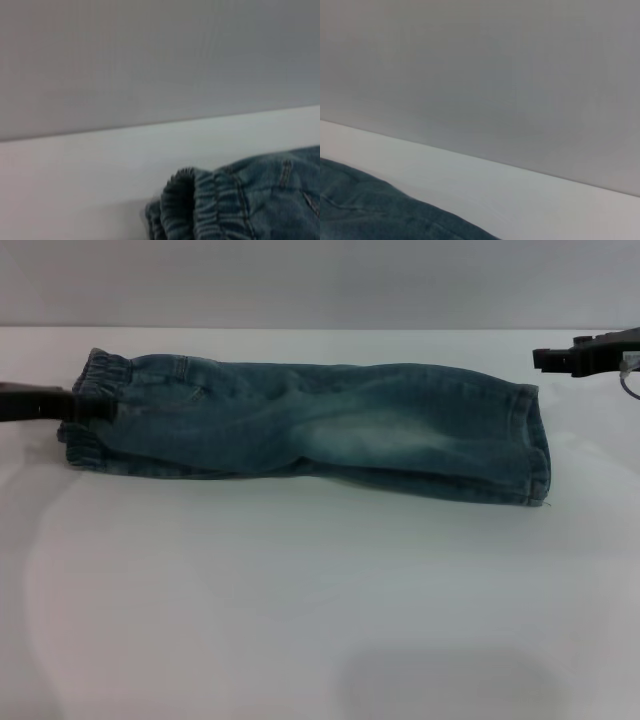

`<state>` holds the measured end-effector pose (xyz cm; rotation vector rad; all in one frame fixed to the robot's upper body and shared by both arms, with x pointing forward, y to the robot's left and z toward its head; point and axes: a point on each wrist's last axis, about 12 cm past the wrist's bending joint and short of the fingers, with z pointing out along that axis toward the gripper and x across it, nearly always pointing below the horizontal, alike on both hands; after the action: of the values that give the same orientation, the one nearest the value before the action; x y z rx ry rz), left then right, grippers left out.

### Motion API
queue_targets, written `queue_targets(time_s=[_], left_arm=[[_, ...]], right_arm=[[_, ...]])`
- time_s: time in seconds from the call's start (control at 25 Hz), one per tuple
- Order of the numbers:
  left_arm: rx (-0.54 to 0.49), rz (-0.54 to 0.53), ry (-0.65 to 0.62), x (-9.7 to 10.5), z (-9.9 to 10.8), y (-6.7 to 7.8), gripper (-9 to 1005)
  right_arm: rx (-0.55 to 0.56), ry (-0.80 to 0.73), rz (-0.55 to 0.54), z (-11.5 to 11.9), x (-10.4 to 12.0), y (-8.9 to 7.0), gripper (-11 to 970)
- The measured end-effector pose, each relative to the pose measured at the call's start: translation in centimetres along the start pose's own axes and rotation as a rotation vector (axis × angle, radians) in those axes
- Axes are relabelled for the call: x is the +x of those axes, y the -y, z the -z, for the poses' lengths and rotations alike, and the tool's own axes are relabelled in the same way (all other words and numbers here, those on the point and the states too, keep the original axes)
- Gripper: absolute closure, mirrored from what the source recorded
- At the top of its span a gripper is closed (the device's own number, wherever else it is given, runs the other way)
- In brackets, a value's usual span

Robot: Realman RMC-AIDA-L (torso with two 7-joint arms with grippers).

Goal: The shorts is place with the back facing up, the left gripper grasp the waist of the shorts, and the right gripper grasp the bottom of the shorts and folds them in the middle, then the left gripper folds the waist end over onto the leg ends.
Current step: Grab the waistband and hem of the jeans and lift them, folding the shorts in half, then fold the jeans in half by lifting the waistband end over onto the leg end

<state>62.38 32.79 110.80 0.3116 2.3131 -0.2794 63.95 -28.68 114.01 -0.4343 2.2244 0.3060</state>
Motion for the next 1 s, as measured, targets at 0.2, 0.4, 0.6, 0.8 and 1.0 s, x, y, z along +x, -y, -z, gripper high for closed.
queue_targets(time_s=[0.2, 0.4, 0.6, 0.8, 1.0], left_arm=[[0.005, 0.008, -0.026, 0.6, -0.3, 0.1, 159], [0.008, 0.01, -0.041, 1.3, -1.0, 0.6, 162], [-0.002, 0.015, -0.043, 1.6, -1.3, 0.5, 163], [-0.008, 0.016, -0.052, 1.9, -1.8, 0.6, 191], [-0.007, 0.008, -0.059, 2.0, -2.2, 1.0, 219]], right_arm=[[-0.004, 0.0, 0.012, -0.1, -0.2, -0.3, 364], [-0.021, 0.0, 0.04, -0.2, -0.6, -0.9, 363], [-0.029, 0.001, 0.061, -0.3, -0.9, -1.3, 364], [-0.03, 0.004, 0.069, -0.4, -1.2, -1.5, 364], [-0.026, 0.006, 0.069, -0.4, -1.2, -1.4, 365]])
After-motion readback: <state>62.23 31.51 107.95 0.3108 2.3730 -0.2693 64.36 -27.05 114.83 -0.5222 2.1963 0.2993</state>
